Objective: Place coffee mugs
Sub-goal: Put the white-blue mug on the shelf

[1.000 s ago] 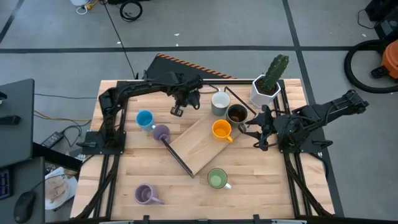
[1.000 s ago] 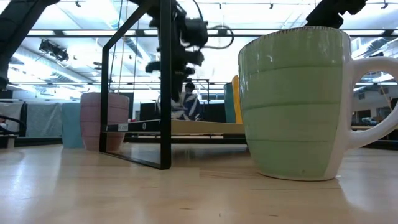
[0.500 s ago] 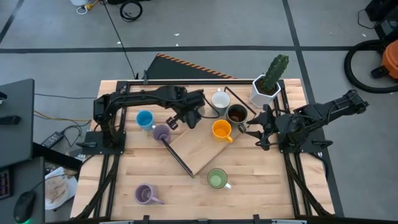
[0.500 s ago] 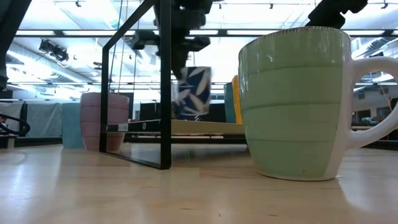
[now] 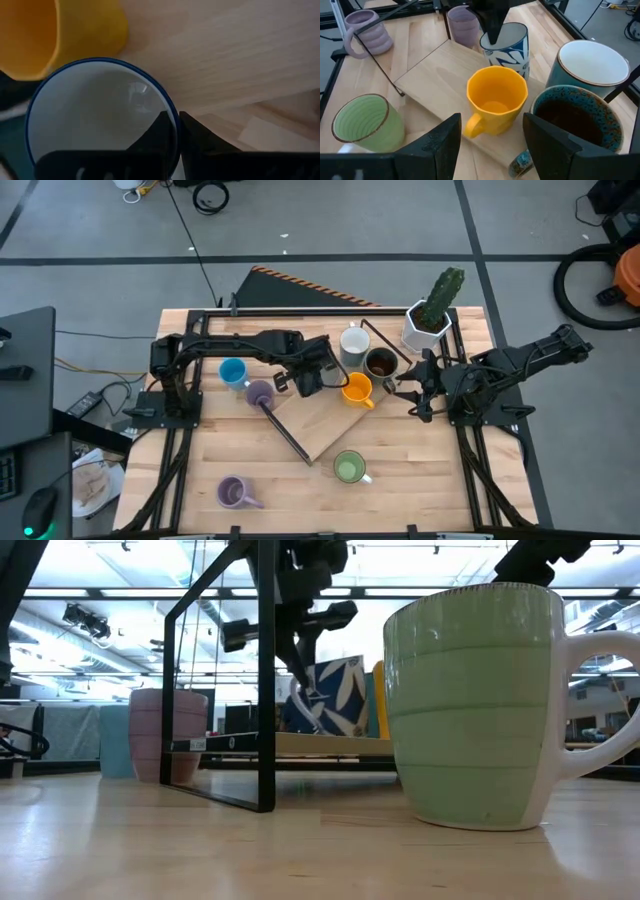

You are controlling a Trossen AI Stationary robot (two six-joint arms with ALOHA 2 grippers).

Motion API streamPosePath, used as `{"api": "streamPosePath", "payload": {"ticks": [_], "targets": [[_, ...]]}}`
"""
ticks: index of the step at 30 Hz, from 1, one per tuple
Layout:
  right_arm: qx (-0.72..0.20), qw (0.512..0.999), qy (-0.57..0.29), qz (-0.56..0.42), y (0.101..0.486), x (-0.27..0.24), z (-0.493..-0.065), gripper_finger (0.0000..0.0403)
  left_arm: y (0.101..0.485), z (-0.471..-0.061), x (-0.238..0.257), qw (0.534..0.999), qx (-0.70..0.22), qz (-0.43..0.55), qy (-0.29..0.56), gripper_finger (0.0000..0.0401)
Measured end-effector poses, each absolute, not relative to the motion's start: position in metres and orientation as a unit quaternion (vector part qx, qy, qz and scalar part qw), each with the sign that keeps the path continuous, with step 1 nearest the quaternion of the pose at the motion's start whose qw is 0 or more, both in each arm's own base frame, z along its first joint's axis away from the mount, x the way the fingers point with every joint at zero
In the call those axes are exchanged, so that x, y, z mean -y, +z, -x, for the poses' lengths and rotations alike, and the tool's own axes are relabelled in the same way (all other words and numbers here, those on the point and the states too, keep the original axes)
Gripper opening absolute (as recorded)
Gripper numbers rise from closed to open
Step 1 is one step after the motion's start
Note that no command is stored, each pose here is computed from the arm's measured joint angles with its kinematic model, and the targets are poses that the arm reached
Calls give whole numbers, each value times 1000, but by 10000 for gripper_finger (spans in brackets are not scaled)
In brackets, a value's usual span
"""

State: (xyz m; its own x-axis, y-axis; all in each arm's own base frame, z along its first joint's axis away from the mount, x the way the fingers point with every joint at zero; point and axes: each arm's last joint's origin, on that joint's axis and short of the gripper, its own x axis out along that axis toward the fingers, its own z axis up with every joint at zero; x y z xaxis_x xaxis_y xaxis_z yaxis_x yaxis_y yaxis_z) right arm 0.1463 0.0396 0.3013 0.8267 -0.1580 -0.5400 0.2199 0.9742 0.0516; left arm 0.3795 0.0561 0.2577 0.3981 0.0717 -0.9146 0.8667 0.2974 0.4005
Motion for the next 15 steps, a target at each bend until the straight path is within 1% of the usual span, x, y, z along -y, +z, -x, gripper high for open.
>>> {"api": "streamPosePath", "payload": {"ticks": [5,9,13,15], "targets": [[-274,955,-99,-59,302,-40,-147,218,258,-381,-59,649,-439,-537,-312,25],[-273,955,-99,-60,302,-40,-147,218,259,-382,-64,650,-430,-546,-307,26],[-273,955,-98,-60,302,-40,-147,218,261,-385,-65,652,-422,-556,-297,43],[-272,955,-98,-60,302,-40,-147,218,261,-385,-65,645,-424,-562,-296,48]]}}
